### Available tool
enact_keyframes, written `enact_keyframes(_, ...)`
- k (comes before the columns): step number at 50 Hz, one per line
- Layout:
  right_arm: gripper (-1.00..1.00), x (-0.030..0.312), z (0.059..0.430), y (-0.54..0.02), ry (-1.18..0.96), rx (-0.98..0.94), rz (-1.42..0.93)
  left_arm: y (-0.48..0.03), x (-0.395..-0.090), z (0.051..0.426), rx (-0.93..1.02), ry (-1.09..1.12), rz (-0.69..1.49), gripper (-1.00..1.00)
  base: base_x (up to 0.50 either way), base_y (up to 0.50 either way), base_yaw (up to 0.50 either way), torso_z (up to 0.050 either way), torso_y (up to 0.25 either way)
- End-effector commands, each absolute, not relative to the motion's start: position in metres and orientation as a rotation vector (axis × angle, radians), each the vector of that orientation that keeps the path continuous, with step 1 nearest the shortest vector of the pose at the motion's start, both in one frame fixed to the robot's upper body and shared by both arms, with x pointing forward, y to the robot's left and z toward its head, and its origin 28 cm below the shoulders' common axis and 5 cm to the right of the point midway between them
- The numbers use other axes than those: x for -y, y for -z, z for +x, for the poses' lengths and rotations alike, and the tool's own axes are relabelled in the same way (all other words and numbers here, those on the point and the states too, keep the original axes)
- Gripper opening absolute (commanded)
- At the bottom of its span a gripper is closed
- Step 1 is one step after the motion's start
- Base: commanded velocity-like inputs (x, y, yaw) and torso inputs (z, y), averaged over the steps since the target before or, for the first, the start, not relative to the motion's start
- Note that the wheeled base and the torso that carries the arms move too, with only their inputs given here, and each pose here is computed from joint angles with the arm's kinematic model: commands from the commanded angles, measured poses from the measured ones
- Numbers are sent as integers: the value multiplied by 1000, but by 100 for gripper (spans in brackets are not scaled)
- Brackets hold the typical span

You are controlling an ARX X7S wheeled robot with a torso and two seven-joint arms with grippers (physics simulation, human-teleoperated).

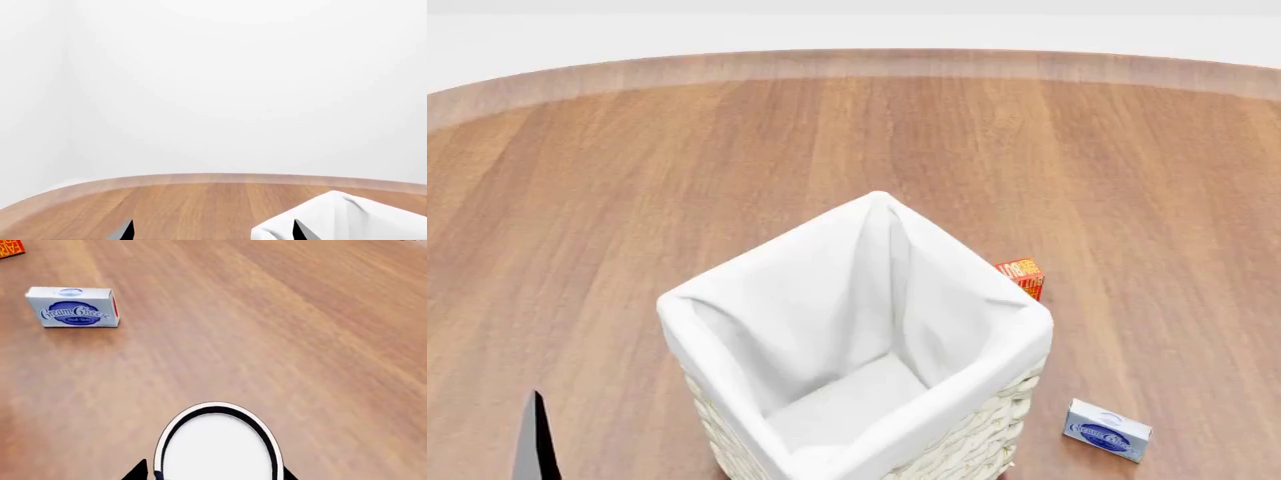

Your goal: Pick up the alphabet soup and put it in the basket.

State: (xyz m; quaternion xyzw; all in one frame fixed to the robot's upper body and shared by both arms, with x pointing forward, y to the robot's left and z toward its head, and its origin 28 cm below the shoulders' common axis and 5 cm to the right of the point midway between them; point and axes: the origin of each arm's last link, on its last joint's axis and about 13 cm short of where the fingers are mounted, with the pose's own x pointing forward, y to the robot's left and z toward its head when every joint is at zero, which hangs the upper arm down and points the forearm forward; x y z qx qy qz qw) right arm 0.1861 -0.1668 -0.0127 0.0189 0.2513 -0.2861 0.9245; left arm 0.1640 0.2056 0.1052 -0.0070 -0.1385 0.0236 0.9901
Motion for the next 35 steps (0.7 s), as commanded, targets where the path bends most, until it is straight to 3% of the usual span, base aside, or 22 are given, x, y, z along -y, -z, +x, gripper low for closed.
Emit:
enact_keyframes(1,-100,165,185,20,576,-543,111,-109,-206,168,298,-25,-5,100,0,0,0,0,0)
enact_keyframes(17,-100,166,183,17,569,-508,109,-106,-207,168,296,-22,-4,100,1,0,1,0,0)
enact_keyframes(35,-100,169,190,-65,462,-210,93,-105,-206,168,296,-15,-5,100,0,0,0,0,0)
